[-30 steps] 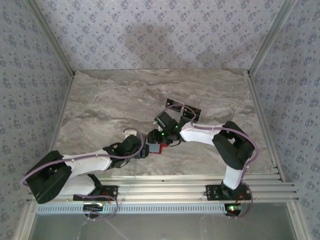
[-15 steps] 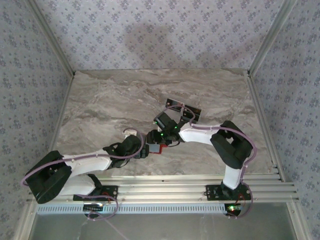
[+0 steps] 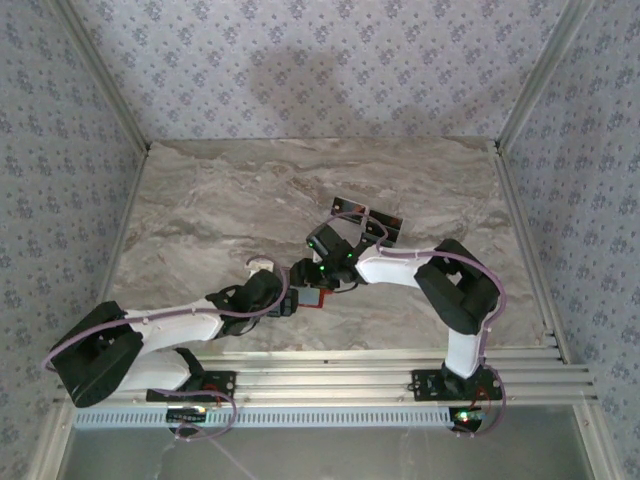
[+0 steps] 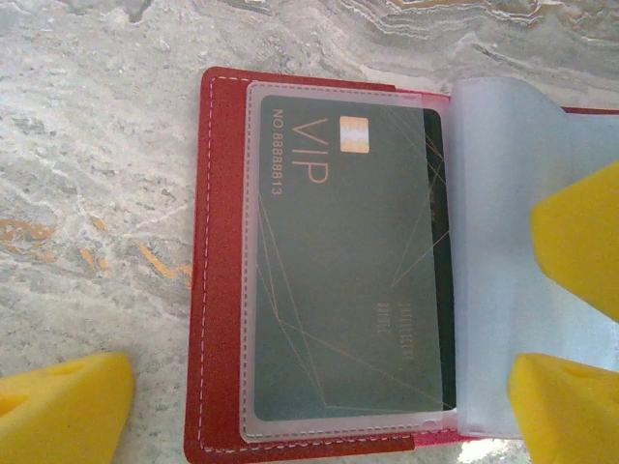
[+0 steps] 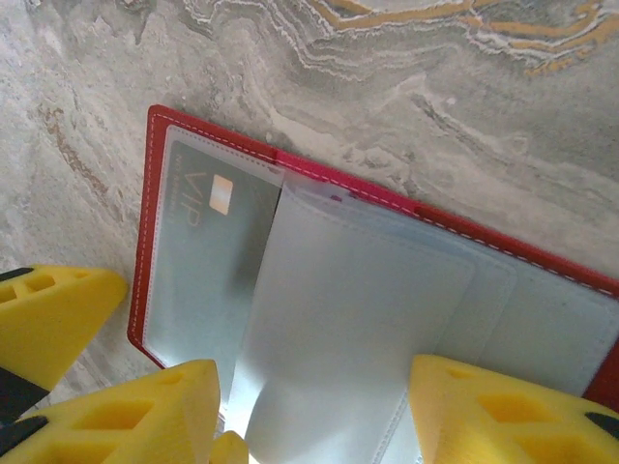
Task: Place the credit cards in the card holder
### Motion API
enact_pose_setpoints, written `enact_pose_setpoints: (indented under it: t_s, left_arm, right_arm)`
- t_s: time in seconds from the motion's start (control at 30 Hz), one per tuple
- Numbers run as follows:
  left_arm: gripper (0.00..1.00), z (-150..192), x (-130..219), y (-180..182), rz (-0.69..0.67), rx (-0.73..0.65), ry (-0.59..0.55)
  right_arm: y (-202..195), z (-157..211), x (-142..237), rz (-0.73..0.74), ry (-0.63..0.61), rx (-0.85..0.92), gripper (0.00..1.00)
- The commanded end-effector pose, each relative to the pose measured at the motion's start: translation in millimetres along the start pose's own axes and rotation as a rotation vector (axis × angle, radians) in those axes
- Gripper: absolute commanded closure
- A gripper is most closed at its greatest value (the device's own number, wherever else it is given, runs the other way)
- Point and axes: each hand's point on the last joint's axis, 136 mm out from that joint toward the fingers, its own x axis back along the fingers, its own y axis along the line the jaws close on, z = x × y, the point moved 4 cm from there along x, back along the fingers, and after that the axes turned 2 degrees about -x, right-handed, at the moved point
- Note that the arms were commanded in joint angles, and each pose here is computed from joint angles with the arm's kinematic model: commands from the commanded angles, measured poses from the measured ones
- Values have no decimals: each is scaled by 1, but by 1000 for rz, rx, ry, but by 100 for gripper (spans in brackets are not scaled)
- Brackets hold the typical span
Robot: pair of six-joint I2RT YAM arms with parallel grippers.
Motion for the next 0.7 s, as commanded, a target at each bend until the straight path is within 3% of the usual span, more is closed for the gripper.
enact_pose_setpoints:
  t_s: [0.0, 0.67]
  left_arm:
    - [0, -7, 10, 1, 5, 20, -44]
    - [0, -12, 21, 4, 9, 31, -79]
  right_arm:
    - [0, 1, -8, -2, 30, -24, 43]
    - [33, -10, -10, -78, 32, 3, 43]
